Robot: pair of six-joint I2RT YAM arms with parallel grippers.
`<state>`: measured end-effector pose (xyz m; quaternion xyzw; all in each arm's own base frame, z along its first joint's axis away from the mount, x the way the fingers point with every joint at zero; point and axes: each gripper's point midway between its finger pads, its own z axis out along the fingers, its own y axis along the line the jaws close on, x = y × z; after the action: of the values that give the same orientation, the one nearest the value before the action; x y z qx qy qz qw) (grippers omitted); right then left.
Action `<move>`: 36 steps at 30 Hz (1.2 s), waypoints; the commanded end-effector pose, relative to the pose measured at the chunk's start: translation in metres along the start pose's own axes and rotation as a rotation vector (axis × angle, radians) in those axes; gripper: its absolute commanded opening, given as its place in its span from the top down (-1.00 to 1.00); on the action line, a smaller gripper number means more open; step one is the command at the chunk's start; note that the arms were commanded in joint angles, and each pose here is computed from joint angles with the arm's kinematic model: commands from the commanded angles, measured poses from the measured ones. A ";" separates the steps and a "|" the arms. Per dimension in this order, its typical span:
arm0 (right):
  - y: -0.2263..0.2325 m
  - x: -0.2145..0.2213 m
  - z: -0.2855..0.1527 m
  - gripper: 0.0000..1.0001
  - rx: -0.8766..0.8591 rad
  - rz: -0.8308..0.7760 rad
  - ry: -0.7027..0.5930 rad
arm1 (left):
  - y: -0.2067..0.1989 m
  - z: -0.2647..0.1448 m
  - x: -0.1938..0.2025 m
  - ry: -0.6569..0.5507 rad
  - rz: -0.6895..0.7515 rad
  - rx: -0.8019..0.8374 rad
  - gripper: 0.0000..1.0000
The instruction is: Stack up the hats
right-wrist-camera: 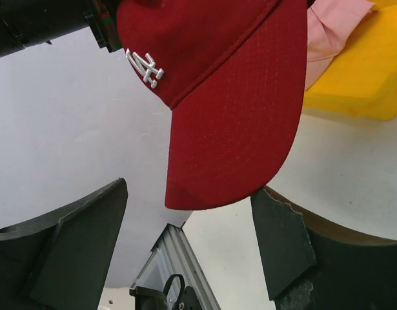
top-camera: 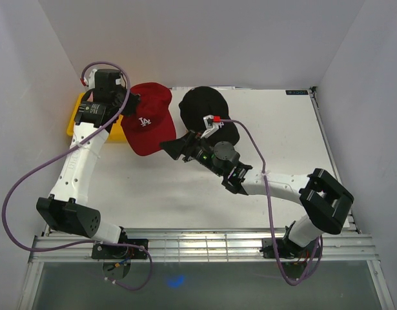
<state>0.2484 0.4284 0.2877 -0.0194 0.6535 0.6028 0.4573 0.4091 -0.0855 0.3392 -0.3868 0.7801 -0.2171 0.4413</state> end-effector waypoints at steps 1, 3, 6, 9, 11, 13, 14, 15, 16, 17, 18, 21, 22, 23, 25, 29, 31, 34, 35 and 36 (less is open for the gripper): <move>0.030 -0.021 0.013 -0.64 -0.067 -0.015 -0.094 | -0.017 -0.025 -0.012 -0.032 -0.032 0.060 1.00; 0.027 -0.018 0.018 -0.64 -0.058 0.001 -0.091 | -0.017 -0.027 -0.012 -0.030 -0.032 0.058 1.00; 0.028 -0.015 0.020 -0.64 -0.066 0.034 -0.101 | -0.016 -0.028 -0.010 -0.024 -0.034 0.057 1.00; 0.029 -0.017 0.024 -0.65 -0.067 0.058 -0.110 | -0.014 -0.032 -0.012 -0.040 -0.036 0.049 1.00; 0.031 -0.013 0.022 -0.64 -0.065 0.050 -0.102 | -0.013 -0.033 -0.014 -0.048 -0.024 0.046 1.00; 0.024 -0.003 0.017 -0.65 -0.050 0.057 -0.092 | -0.013 -0.033 -0.012 -0.039 -0.030 0.048 1.00; 0.029 -0.007 0.015 -0.65 -0.076 0.071 -0.112 | -0.012 -0.032 -0.010 -0.031 -0.033 0.047 1.00; 0.029 -0.007 0.015 -0.66 -0.083 0.078 -0.118 | -0.013 -0.031 -0.009 -0.024 -0.044 0.049 1.00; 0.029 -0.007 0.015 -0.66 -0.085 0.085 -0.121 | -0.014 -0.031 -0.006 -0.013 -0.044 0.053 1.00; 0.030 -0.010 0.016 -0.67 -0.084 0.080 -0.130 | -0.014 -0.031 -0.007 -0.012 -0.045 0.053 1.00; 0.031 -0.011 0.018 -0.67 -0.082 0.065 -0.131 | -0.016 -0.032 -0.007 -0.012 -0.045 0.058 1.00; 0.033 -0.006 0.021 -0.67 -0.090 0.072 -0.113 | -0.019 -0.036 -0.010 -0.017 -0.043 0.063 1.00; 0.033 -0.003 0.021 -0.67 -0.094 0.092 -0.112 | -0.019 -0.036 -0.011 -0.018 -0.043 0.060 1.00; 0.033 -0.001 0.018 -0.67 -0.103 0.104 -0.123 | -0.021 -0.037 -0.012 -0.019 -0.044 0.065 1.00; 0.031 0.001 0.017 -0.67 -0.095 0.115 -0.125 | -0.021 -0.036 -0.010 -0.011 -0.045 0.059 1.00; 0.027 0.000 0.010 -0.67 -0.086 0.116 -0.132 | -0.022 -0.039 -0.013 -0.019 -0.048 0.063 1.00; 0.026 0.001 0.011 -0.67 -0.079 0.110 -0.127 | -0.021 -0.037 -0.007 0.007 -0.068 0.064 1.00; 0.025 0.003 0.009 -0.67 -0.077 0.109 -0.116 | -0.022 -0.038 -0.010 -0.007 -0.073 0.064 1.00; 0.023 0.004 0.008 -0.67 -0.071 0.108 -0.117 | -0.023 -0.037 -0.010 -0.005 -0.073 0.066 1.00; 0.022 0.004 0.006 -0.67 -0.069 0.112 -0.119 | -0.025 -0.038 -0.009 0.003 -0.073 0.074 1.00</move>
<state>0.2390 0.4505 0.2801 0.0221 0.6346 0.6321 0.4442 0.3986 -0.0900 0.3517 -0.3989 0.7760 -0.2311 0.4304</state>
